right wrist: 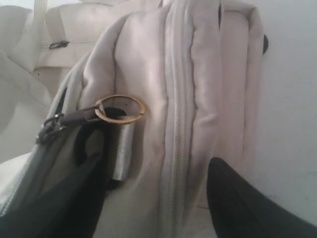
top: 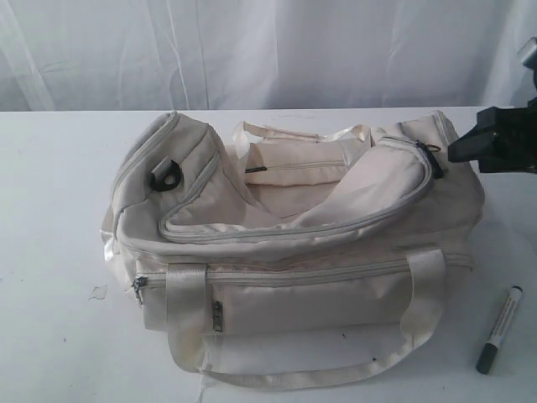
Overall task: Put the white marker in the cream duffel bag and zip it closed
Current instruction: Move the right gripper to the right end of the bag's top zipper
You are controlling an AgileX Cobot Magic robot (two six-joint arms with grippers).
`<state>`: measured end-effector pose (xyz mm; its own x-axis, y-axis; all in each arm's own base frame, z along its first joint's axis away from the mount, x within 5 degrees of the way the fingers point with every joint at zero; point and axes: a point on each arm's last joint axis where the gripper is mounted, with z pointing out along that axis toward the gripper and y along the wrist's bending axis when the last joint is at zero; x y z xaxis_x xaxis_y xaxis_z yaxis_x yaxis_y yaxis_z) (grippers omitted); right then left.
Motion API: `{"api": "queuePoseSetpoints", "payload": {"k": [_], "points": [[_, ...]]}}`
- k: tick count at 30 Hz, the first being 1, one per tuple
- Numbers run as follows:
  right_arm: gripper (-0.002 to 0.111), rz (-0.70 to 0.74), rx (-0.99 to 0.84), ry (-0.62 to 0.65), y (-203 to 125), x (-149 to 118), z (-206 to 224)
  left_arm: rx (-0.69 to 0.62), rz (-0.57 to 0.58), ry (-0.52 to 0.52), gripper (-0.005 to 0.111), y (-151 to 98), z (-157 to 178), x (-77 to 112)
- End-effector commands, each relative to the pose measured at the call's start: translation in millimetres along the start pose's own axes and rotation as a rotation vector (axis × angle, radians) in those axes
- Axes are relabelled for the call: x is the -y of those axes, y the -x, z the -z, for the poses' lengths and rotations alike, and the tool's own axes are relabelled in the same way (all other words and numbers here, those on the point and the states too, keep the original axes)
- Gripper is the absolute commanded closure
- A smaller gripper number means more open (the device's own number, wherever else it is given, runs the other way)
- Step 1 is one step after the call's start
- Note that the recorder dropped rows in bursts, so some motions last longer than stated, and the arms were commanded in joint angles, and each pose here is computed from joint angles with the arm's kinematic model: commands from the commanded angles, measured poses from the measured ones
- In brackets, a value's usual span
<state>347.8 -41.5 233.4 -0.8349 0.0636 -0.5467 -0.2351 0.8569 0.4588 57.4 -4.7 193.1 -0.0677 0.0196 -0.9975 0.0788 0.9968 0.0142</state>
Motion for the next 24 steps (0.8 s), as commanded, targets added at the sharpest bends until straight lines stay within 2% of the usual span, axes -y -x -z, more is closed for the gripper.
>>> {"api": "queuePoseSetpoints", "payload": {"k": [1, 9, 16, 18, 19, 21, 24], "points": [[0.051, 0.019, -0.022, 0.017, -0.9, 2.7, -13.7, 0.005, -0.005, 0.003, 0.106, -0.4, 0.2, -0.2], [0.052, 0.020, -0.036, 0.030, -2.5, 3.1, -17.7, 0.040, -0.005, 0.005, 0.106, 2.8, 0.2, -0.4], [0.061, 0.006, -0.046, 0.078, -3.4, -2.0, -17.9, 0.070, 0.014, 0.006, 0.106, 5.5, 0.4, -0.5], [0.061, 0.006, -0.048, 0.080, -3.5, -2.1, -17.9, 0.126, 0.140, 0.001, 0.106, 10.6, 0.9, -0.8], [0.061, 0.006, -0.052, 0.086, -3.9, -2.7, -17.8, 0.165, 0.325, -0.015, 0.106, 14.1, 1.4, -1.0], [0.061, 0.006, -0.054, 0.089, -4.0, -2.9, -17.8, 0.221, 0.475, -0.038, 0.106, 19.2, 2.4, -1.2], [0.061, 0.006, -0.053, 0.087, -3.9, -2.8, -17.8, 0.275, 0.506, -0.053, 0.106, 24.1, 3.6, -1.5]]}}
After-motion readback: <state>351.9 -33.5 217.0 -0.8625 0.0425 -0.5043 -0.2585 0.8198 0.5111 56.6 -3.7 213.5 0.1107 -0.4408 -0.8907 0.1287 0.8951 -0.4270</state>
